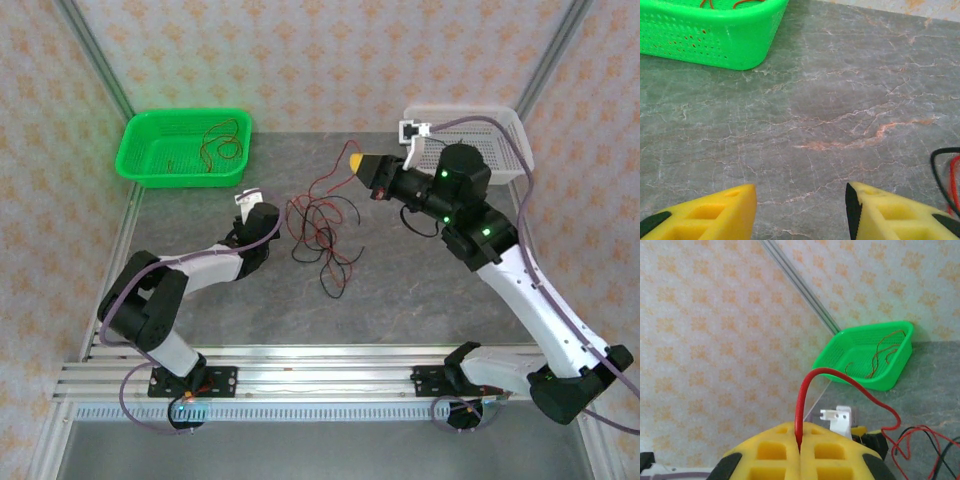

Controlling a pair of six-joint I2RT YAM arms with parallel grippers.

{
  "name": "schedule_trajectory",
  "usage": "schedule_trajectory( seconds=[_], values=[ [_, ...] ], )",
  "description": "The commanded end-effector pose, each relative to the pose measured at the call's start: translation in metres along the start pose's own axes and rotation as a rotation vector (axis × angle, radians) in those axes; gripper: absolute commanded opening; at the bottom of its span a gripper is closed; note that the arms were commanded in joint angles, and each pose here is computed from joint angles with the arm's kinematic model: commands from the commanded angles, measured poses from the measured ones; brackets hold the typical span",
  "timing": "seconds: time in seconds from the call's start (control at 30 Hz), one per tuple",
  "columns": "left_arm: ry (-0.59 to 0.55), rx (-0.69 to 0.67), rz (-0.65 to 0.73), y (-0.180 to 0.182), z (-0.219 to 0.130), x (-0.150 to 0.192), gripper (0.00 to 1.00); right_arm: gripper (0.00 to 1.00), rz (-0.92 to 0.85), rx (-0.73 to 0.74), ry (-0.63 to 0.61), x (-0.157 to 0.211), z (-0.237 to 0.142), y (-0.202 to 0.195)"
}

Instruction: Untangle the cables

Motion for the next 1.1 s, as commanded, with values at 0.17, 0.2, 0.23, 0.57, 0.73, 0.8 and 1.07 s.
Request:
schedule_trajectory(
  seconds=[0.17,0.2,0.23,0.57,0.73,0.8,1.07],
  values=[
    [-0.045,0.126,-0.077,-0.002,-0.014,-0.010,0.49,0.00,-0.075,0.015,-0.075,-0.030,-0.012,0.026],
    [-0.060,0.151,-0.082,-0.001,-0.020,-0.013,0.50,0.00,-0.075,0.015,-0.075,-0.032,-0.011,0.027],
    [-0.072,0.166,-0.085,0.001,-0.025,-0.016,0.50,0.00,-0.079,0.015,-0.080,-0.034,-0.011,0.028],
    [-0.163,0.275,-0.097,0.013,-0.071,-0.041,0.51,0.00,-0.152,-0.028,-0.098,-0.069,-0.002,0.059],
    [-0.214,0.318,-0.103,0.012,-0.090,-0.056,0.53,0.00,-0.222,-0.073,-0.138,-0.091,-0.007,0.085],
    [-0.220,0.322,-0.099,0.012,-0.094,-0.061,0.53,0.00,-0.263,-0.101,-0.170,-0.099,-0.013,0.098],
    [-0.262,0.344,-0.103,0.013,-0.112,-0.074,0.54,0.00,-0.361,-0.149,-0.254,-0.114,-0.027,0.118]
  ],
)
Point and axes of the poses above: each hand's point on the last joint's axis, 136 mm out from that joint toward the fingers, its own z axis out along the fingers, its own y axis along the line the jaws close on, x = y × z, the point moved 8 cm from there along -z, back along the fingers, and after that the axes turned 9 degrees about z, right-handed, at the moved point
